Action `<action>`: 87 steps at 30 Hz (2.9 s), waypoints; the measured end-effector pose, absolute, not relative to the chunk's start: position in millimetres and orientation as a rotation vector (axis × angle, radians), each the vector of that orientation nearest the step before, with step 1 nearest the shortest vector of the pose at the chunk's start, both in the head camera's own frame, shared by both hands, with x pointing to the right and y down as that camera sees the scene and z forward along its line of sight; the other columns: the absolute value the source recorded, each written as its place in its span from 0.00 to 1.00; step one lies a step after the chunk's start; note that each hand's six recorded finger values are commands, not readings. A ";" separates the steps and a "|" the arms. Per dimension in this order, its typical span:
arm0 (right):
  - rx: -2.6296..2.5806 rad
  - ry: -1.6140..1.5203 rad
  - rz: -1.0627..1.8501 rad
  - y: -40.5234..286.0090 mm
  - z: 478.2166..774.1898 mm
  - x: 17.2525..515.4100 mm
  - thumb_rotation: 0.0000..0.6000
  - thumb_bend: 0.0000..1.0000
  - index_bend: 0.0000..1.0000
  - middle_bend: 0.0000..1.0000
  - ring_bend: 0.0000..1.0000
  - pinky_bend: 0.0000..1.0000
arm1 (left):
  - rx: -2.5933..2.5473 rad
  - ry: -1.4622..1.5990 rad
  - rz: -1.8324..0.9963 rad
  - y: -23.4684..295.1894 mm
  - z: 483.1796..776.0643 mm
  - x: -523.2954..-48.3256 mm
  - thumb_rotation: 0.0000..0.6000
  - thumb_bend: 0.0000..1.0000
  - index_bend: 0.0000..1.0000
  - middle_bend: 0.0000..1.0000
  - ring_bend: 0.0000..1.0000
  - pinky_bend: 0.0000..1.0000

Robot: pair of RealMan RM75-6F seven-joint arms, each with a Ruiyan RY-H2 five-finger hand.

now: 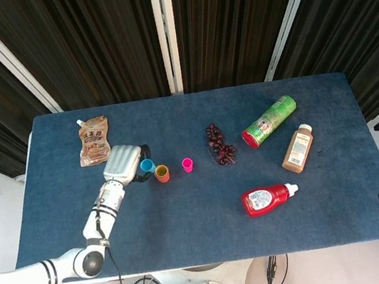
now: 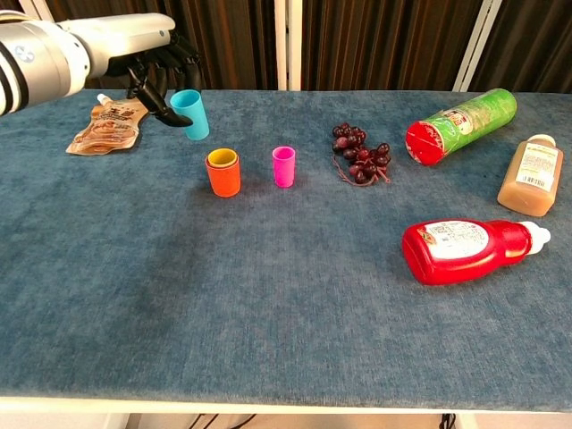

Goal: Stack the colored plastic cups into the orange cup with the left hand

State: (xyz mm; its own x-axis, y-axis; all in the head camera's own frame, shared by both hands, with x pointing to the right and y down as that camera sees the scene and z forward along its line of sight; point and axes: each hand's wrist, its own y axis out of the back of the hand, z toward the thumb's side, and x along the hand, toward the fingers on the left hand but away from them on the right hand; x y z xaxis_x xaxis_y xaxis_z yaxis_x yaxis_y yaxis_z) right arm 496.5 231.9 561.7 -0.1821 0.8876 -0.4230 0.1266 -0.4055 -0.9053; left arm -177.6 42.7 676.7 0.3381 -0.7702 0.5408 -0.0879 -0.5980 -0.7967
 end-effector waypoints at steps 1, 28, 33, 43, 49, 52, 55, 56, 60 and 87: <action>-1.487 -1.197 1.647 232.6 561.4 497.0 1.00 0.23 0.00 0.00 0.00 0.00 | -1.935 0.745 -1.296 43.1 677.4 -174.9 1.00 0.26 0.52 0.52 0.54 0.71; -1.478 -1.209 1.656 233.1 559.3 503.5 1.00 0.23 0.00 0.00 0.00 0.00 | -1.989 0.758 -1.350 48.8 710.0 -158.7 1.00 0.26 0.51 0.52 0.54 0.71; -1.479 -1.206 1.662 234.0 560.7 504.1 1.00 0.23 0.00 0.00 0.00 0.00 | -1.991 0.745 -1.348 51.3 712.9 -158.1 1.00 0.25 0.48 0.49 0.52 0.70; -1.480 -1.210 1.664 234.1 560.5 507.2 1.00 0.23 0.00 0.00 0.00 0.00 | -1.987 0.735 -1.335 52.1 712.8 -155.6 1.00 0.20 0.31 0.30 0.32 0.54; -1.480 -1.213 1.664 234.3 560.6 508.5 1.00 0.23 0.00 0.00 0.00 0.00 | -1.980 0.752 -1.286 45.8 702.1 -142.5 1.00 0.20 0.33 0.32 0.32 0.54; -1.483 -1.215 1.661 234.5 560.8 507.6 1.00 0.23 0.00 0.00 0.00 0.00 | -1.974 0.730 -1.256 43.3 696.8 -129.2 1.00 0.19 0.34 0.32 0.32 0.54; -1.485 -1.218 1.661 235.3 561.2 507.2 1.00 0.23 0.00 0.00 0.00 0.00 | -1.968 0.694 -1.233 42.0 694.0 -112.4 1.00 0.19 0.33 0.32 0.32 0.54; -1.485 -1.219 1.662 235.7 561.3 507.3 1.00 0.23 0.00 0.00 0.00 0.00 | -1.967 0.683 -1.232 41.8 694.3 -107.5 1.00 0.19 0.33 0.32 0.32 0.54; -1.483 -1.231 1.664 237.9 559.8 509.0 1.00 0.23 0.00 0.00 0.00 0.00 | -1.947 0.628 -1.246 39.8 702.1 -89.4 1.00 0.18 0.34 0.32 0.32 0.54; -1.478 -1.282 1.680 239.6 560.1 526.6 1.00 0.23 0.00 0.00 0.00 0.00 | -1.840 0.465 -1.266 44.9 746.0 -60.3 1.00 0.19 0.43 0.41 0.37 0.55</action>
